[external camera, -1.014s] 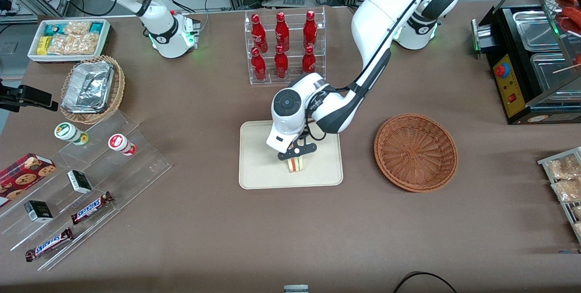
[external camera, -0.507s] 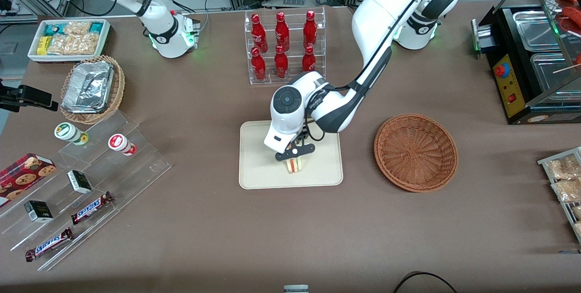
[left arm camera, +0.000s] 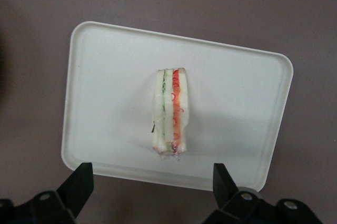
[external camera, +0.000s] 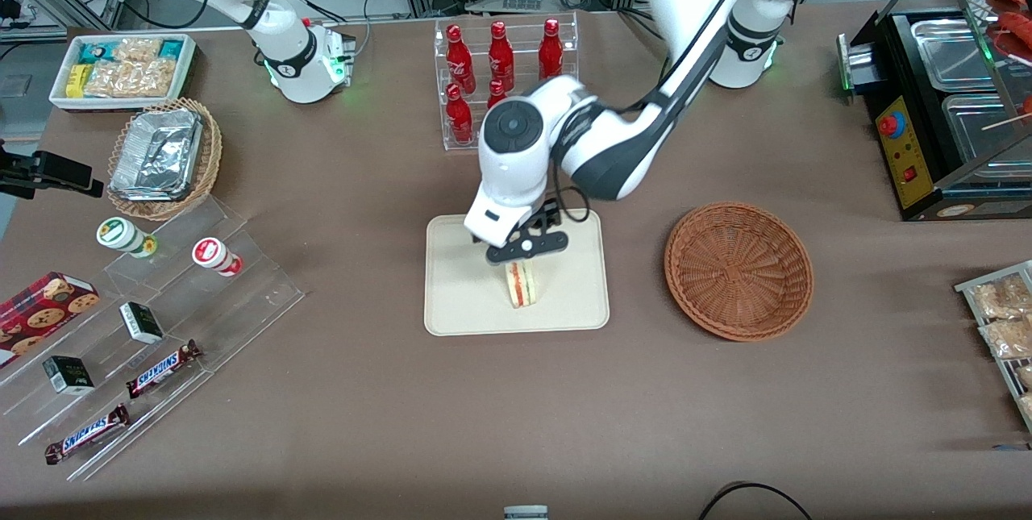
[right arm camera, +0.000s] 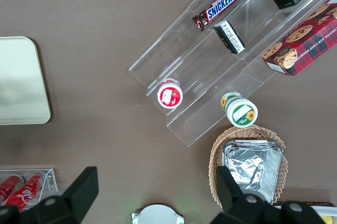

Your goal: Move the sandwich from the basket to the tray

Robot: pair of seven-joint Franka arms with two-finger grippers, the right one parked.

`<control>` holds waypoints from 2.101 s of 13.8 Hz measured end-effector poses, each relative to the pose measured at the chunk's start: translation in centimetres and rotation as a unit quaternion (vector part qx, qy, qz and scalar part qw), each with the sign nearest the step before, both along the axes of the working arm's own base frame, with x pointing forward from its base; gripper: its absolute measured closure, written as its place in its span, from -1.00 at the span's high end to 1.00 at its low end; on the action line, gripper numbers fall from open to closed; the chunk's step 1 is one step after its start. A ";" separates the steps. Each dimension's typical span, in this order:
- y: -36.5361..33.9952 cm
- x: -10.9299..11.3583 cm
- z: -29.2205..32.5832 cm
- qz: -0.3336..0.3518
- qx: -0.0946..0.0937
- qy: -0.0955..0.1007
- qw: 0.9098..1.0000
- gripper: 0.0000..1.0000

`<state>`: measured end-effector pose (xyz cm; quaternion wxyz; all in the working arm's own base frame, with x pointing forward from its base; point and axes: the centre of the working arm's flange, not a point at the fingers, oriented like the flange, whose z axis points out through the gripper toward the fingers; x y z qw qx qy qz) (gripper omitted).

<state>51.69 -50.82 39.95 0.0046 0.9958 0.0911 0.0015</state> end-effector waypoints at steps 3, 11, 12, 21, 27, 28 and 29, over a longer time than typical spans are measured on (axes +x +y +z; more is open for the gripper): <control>2.7 1.0 3.1 0.012 0.012 -0.001 1.000 1.00; 19.8 8.5 7.4 -0.020 0.029 0.032 0.999 1.00; 21.6 8.7 7.9 -0.036 0.028 0.035 0.998 1.00; 38.0 8.1 15.1 -0.120 0.008 0.070 0.990 1.00; 45.6 2.7 22.5 -0.184 0.007 0.081 0.980 1.00; 46.4 1.9 23.5 -0.184 0.008 0.081 0.979 1.00; 47.0 1.2 24.2 -0.182 0.008 0.082 0.980 1.00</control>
